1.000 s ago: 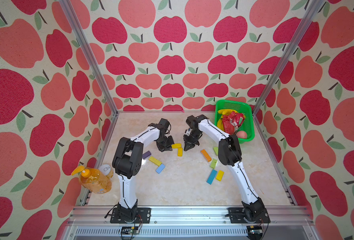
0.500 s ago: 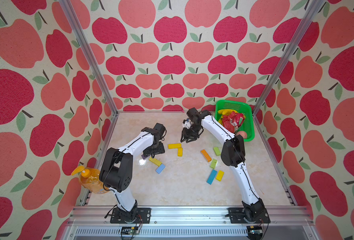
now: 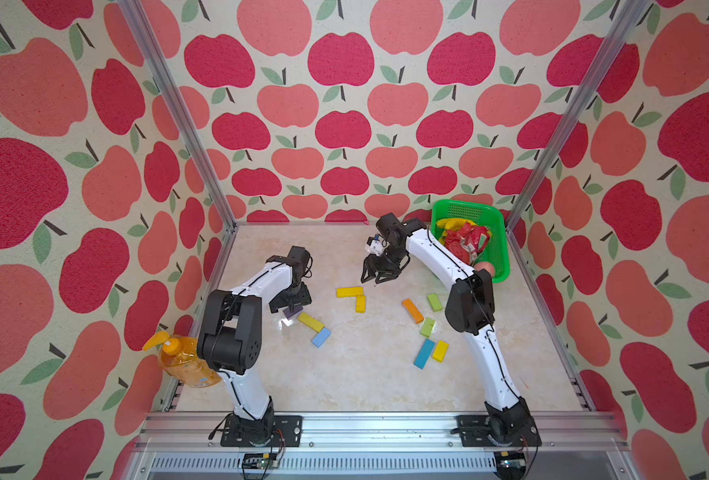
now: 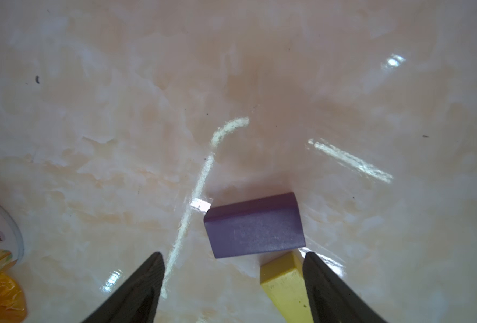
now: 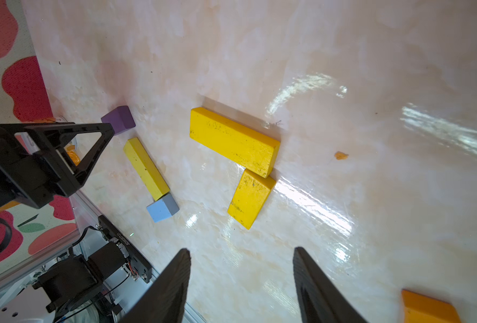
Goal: Assemble the letter p with building blocks
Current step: Pick up the building block from the center of the board.
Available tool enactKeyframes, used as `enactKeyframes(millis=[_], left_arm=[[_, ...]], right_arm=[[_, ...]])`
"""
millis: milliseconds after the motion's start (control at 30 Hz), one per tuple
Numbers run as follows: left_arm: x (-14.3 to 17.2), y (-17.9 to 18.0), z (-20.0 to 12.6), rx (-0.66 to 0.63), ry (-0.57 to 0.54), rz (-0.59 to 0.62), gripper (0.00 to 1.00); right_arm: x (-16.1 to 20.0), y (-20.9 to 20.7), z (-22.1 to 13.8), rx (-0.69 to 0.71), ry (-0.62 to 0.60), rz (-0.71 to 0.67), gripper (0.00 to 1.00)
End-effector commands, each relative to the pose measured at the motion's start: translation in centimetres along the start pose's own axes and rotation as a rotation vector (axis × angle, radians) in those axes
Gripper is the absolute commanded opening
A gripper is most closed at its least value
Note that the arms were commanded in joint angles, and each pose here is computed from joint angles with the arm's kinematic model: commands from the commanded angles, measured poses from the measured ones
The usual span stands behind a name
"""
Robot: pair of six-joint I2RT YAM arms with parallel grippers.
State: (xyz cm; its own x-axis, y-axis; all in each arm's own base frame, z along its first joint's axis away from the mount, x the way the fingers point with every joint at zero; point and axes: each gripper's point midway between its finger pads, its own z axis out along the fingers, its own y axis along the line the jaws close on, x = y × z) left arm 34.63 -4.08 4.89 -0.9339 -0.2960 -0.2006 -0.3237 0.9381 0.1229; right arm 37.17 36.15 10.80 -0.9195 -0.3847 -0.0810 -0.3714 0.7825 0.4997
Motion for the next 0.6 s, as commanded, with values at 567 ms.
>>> enactKeyframes(millis=[567], left_arm=[[0.6,-0.4,2.8,0.023,0.117,0.083,0.77]], right_arm=[[0.7,-0.1,-0.2,0.003,0.014,0.055,0.62]])
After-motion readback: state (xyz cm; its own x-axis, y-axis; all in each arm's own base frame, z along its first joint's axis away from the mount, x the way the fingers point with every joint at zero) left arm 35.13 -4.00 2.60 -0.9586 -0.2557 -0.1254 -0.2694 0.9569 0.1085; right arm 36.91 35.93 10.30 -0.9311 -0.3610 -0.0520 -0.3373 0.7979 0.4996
